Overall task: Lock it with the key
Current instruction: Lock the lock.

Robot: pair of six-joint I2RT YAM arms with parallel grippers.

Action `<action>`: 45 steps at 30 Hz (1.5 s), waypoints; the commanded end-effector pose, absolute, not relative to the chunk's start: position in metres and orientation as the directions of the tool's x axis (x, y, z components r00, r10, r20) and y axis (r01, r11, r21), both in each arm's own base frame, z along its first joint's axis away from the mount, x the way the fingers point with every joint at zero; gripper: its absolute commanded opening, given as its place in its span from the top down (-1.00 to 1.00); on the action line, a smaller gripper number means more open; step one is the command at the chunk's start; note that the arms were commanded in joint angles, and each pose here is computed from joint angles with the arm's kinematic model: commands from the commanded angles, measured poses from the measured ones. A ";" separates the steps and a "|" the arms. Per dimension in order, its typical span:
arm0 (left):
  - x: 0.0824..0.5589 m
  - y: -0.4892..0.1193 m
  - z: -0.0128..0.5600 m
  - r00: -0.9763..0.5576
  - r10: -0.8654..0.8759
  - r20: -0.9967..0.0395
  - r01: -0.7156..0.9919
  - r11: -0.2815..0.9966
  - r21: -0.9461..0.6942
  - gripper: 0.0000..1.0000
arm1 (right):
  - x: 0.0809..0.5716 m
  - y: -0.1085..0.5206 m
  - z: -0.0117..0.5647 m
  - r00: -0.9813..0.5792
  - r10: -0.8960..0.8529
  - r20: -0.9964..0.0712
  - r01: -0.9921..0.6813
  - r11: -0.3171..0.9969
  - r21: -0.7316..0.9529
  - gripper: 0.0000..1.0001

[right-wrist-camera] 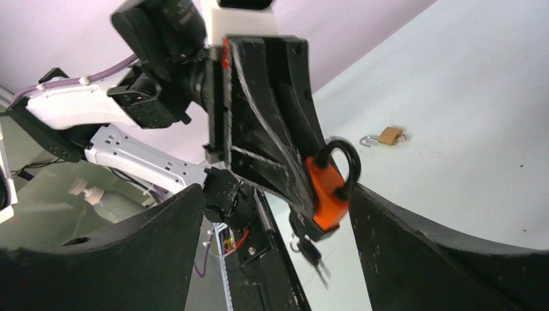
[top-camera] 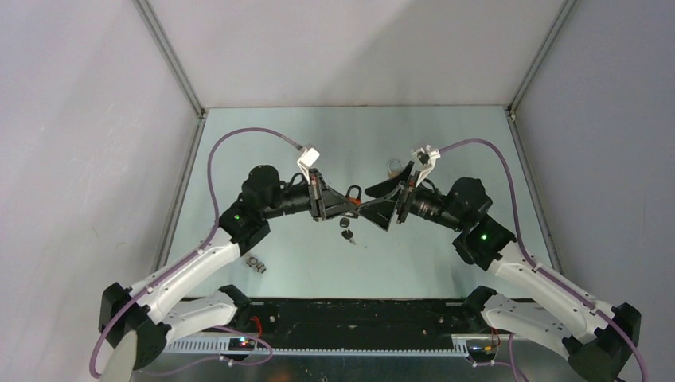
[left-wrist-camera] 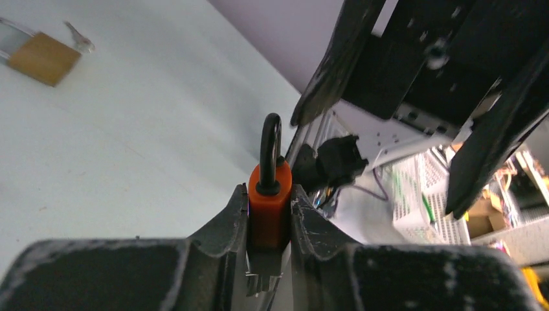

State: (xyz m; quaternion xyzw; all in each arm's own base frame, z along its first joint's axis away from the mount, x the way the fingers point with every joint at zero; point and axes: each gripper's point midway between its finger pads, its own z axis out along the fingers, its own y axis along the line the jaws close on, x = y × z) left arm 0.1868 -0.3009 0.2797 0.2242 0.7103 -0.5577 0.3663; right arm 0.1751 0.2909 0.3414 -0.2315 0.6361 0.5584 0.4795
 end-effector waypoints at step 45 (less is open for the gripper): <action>0.164 -0.252 0.434 -0.370 -0.617 -0.694 0.847 0.083 -0.525 1.00 | 0.162 0.350 0.375 -0.402 0.478 -0.781 -0.844 0.137 0.519 1.00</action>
